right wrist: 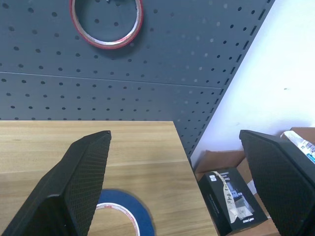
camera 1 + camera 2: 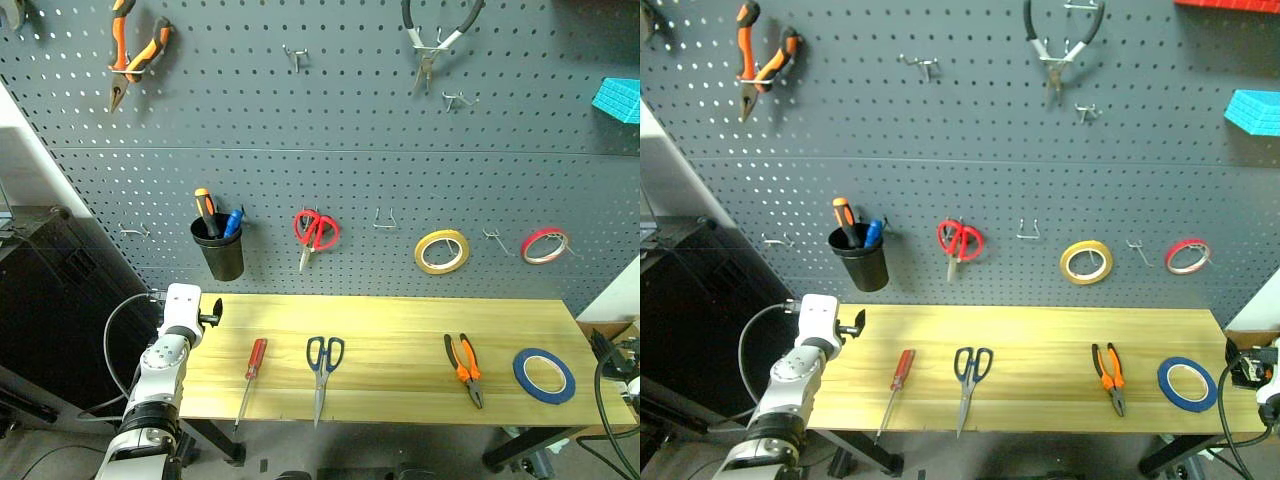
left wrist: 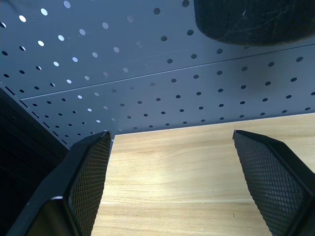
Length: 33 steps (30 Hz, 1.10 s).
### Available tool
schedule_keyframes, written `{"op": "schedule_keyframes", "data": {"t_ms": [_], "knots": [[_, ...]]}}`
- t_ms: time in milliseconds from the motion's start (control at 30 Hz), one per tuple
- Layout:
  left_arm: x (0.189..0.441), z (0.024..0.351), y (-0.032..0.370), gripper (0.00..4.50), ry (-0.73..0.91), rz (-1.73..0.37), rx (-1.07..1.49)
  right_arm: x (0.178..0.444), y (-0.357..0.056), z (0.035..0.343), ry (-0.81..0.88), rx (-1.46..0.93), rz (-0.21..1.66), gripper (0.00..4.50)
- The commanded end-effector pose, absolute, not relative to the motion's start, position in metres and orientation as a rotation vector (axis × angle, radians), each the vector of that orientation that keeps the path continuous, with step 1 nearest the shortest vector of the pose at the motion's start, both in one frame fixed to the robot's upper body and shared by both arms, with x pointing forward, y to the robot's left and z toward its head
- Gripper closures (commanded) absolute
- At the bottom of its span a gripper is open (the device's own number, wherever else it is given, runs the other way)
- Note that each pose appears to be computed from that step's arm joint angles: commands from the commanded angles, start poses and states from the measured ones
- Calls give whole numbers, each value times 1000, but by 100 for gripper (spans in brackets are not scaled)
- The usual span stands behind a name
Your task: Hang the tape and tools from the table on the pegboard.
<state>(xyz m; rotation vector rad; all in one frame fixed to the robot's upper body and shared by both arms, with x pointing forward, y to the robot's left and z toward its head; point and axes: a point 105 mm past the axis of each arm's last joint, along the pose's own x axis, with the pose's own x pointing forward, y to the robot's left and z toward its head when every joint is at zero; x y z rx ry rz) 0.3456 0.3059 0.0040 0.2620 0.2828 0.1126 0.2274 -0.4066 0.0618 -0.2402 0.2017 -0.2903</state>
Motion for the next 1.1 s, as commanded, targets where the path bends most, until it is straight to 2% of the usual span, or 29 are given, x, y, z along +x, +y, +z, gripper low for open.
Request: {"op": "schedule_keyframes", "data": {"t_ms": [33, 300, 500, 800, 900, 1100], "knots": [[352, 23, 311, 30, 211, 126, 288, 233, -411, 85, 125, -273, -299, 0], [350, 18, 311, 30, 231, 123, 287, 236, -403, 82, 137, -282, -263, 0], [340, 2, 289, 30, 295, -30, 217, 233, -388, 74, 164, -260, -211, 0], [327, 15, 210, 30, 290, -423, 317, 243, -338, 67, 292, -298, -37, 0], [316, 19, 177, 30, 305, -574, 268, 247, -334, 59, 353, -271, -20, 0], [307, 51, 127, 30, 232, -828, 296, 255, -328, 42, 486, -233, 0, 0]]}}
